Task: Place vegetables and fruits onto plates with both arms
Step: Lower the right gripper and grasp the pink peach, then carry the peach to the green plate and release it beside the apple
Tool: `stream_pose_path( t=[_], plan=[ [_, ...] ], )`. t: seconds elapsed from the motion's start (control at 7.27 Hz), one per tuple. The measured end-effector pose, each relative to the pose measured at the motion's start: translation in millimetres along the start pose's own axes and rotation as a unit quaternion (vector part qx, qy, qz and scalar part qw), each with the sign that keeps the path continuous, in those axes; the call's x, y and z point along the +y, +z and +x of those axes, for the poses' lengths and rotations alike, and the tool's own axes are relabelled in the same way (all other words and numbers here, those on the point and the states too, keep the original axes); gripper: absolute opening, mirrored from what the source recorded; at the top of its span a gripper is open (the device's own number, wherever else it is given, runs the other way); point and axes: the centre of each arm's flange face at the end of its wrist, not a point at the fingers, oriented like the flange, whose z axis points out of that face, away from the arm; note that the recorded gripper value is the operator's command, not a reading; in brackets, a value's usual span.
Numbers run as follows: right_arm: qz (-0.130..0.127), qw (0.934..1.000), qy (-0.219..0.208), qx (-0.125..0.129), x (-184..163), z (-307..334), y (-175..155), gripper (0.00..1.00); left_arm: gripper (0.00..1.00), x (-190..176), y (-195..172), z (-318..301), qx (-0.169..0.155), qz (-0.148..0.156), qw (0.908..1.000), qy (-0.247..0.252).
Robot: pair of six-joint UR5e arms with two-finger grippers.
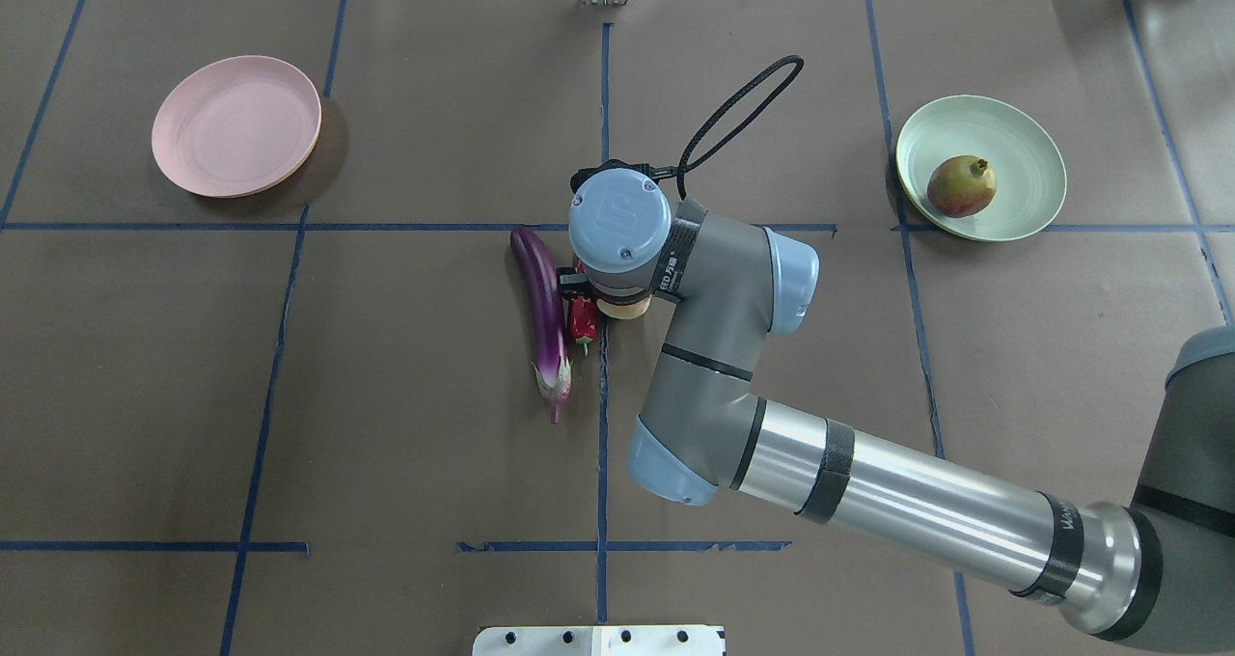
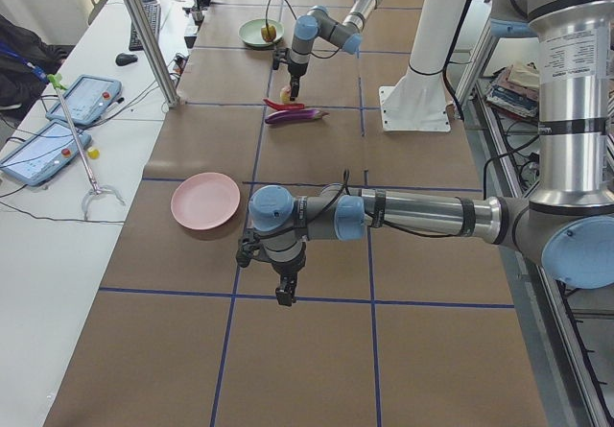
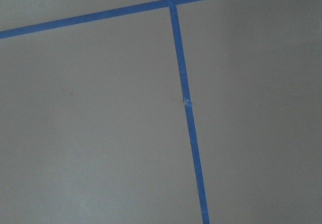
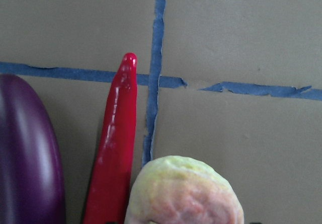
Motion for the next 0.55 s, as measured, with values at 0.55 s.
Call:
stream_pose_path(
  t=[0.55],
  plan=[
    [-0.005,0.9996,0.012,-0.027,-84.2,101.4,-52.1,0.0,1.0,-0.1,0.0,0.0,0.0,0.0,1.0,0.0]
  ],
)
